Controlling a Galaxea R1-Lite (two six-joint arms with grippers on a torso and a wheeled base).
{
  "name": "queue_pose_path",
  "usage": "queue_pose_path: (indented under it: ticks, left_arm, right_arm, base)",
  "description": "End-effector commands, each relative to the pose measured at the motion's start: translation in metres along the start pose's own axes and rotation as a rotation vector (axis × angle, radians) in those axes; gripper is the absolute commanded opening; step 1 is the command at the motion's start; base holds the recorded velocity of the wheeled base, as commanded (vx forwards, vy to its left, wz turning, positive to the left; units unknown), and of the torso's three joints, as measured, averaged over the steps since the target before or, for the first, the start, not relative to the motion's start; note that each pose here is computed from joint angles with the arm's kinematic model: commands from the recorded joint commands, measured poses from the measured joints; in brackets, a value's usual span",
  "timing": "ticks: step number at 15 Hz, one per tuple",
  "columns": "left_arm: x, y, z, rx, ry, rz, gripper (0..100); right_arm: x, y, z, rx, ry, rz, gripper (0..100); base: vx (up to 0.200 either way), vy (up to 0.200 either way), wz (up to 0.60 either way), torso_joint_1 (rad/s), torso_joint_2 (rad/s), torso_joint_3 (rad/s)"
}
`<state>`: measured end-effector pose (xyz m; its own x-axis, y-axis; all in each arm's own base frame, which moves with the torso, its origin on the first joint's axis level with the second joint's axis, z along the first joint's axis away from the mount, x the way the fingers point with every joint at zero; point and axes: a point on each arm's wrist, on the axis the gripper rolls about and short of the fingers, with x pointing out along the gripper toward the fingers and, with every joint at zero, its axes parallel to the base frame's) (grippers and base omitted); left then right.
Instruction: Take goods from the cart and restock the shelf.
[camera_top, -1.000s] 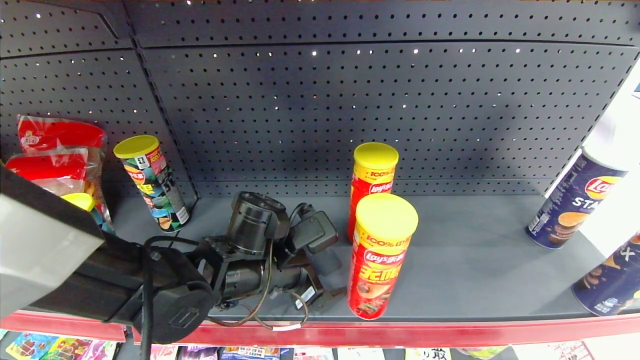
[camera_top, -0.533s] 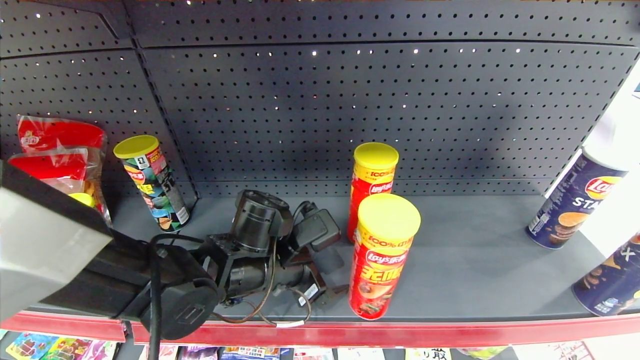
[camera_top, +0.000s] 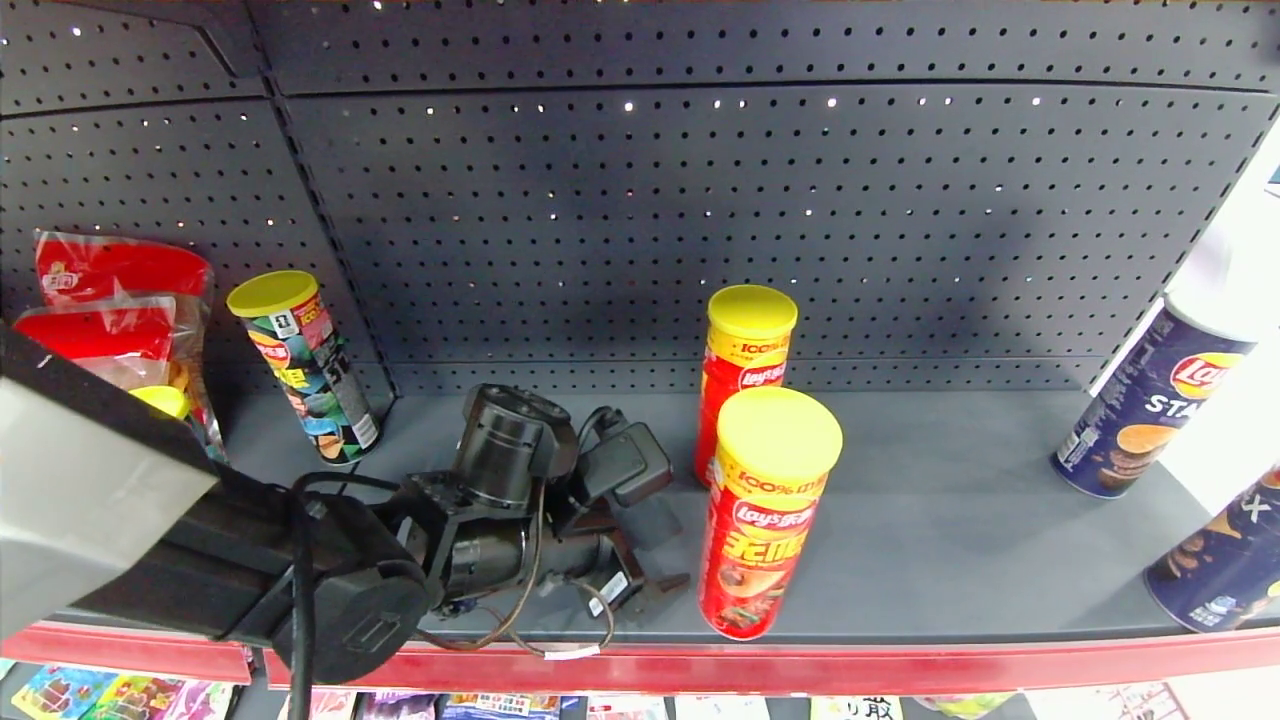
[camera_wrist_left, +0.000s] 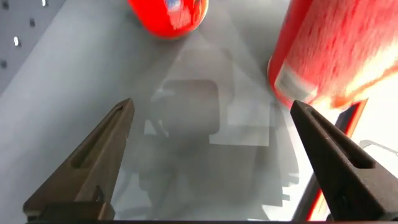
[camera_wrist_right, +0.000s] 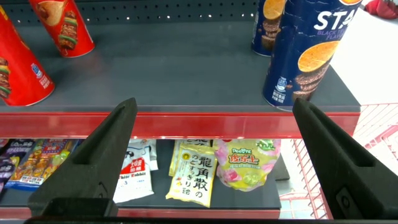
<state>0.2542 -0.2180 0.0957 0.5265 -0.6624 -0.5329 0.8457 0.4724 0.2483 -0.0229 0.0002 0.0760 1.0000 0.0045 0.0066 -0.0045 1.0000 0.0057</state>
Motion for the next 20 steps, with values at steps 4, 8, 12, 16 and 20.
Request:
queue_pose_path:
  ticks: [4,8,12,16,20]
  left_arm:
    - [-0.074,0.012,-0.011,-0.071,-0.037,0.109,100]
    - [-0.178,-0.015,-0.021,-0.160,-0.184,0.208,100]
    - [-0.290,-0.060,-0.046,-0.328,-0.320,0.357,100]
    - [-0.362,-0.127,-0.104,-0.540,-0.220,0.543,100]
    - [-0.358,-0.154,-0.129,-0.721,-0.134,0.866,100]
  right_arm:
    - [0.000,0.000,0.000,0.000,0.000,0.000,100]
    - [0.000,0.000,0.000,0.000,0.000,0.000,100]
    - [0.000,0.000,0.000,0.000,0.000,0.000,100]
    - [0.000,0.000,0.000,0.000,0.000,0.000,100]
    - [0.000,0.000,0.000,0.000,0.000,0.000,100]
  base:
    - [0.000,0.000,0.00,0.000,0.00,0.000]
    - [0.000,0.000,0.00,0.000,0.00,0.000]
    - [0.000,0.000,0.00,0.000,0.00,0.000]
    - [0.000,0.000,0.00,0.000,0.00,0.000]
    - [0.000,0.000,0.00,0.000,0.00,0.000]
